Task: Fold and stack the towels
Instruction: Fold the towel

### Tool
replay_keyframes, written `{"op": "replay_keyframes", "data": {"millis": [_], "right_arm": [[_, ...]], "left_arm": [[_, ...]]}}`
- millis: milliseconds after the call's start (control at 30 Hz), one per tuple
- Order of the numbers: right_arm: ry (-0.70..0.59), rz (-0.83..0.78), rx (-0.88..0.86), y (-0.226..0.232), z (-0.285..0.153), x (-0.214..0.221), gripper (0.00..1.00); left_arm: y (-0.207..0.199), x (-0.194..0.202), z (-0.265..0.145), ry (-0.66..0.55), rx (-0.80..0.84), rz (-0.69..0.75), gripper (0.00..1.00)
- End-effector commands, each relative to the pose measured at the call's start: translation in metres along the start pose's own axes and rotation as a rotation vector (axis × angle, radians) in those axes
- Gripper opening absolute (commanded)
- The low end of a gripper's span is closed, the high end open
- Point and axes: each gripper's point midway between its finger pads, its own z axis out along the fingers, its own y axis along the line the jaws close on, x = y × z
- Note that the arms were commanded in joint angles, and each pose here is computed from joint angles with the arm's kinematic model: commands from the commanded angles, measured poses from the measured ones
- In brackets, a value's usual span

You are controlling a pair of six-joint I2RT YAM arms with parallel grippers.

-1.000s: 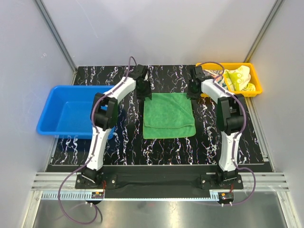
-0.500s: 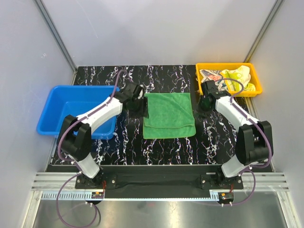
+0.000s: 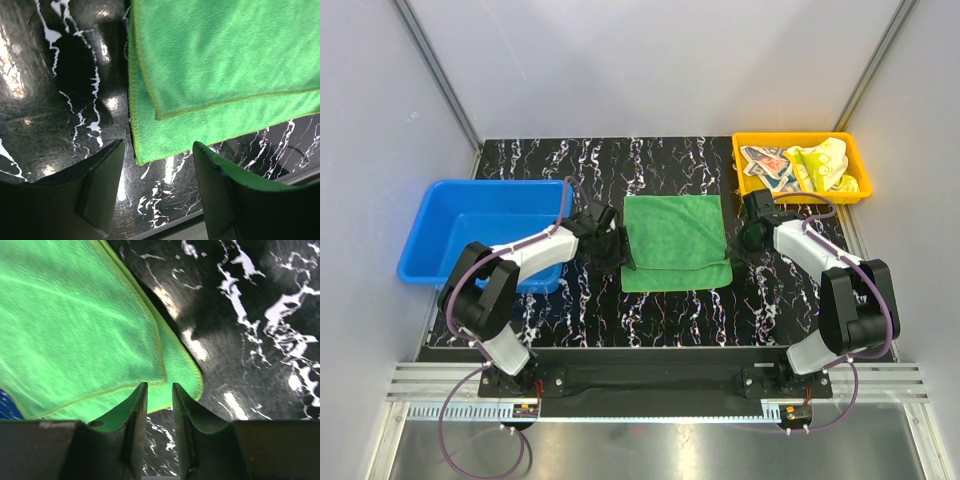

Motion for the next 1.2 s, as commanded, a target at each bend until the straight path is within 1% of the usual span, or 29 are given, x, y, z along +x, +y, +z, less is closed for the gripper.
{"op": "replay_keyframes", "data": {"millis": [0, 267, 467, 633, 833, 967, 1000, 1167], "right_arm": [[-0.045, 0.04, -0.051, 0.013, 0.0, -0.011, 0.33], [-0.025, 0.057, -0.047, 0.014, 0.009, -0.008, 0.34], [-0.017, 0.067, -0.002, 0.002, 0.013, -0.003, 0.36], [-0.012, 0.087, -0.01, 0.001, 0.017, 0.0, 0.36], [-0.013, 0.08, 0.0, 0.0, 0.019, 0.0, 0.38], [-0.017, 0.081, -0.002, -0.001, 0.02, 0.0, 0.38], [-0.015, 0.081, 0.001, -0.002, 0.022, 0.001, 0.38], [-0.022, 0.084, -0.008, -0.001, 0.023, 0.0, 0.37]], "left_arm": [[-0.018, -0.022, -0.008, -0.111, 0.066, -0.026, 0.63], [-0.016, -0.021, 0.003, -0.098, 0.054, -0.058, 0.63], [-0.01, -0.022, 0.008, -0.099, 0.019, -0.075, 0.63], [-0.011, -0.024, 0.013, -0.094, 0.018, -0.091, 0.59], [-0.012, -0.027, 0.012, -0.105, 0.016, -0.1, 0.58], [-0.014, -0.031, 0.013, -0.112, 0.015, -0.106, 0.53], [-0.015, -0.031, 0.013, -0.109, 0.014, -0.108, 0.5], [-0.016, -0.034, 0.013, -0.116, 0.013, -0.114, 0.44]]}}
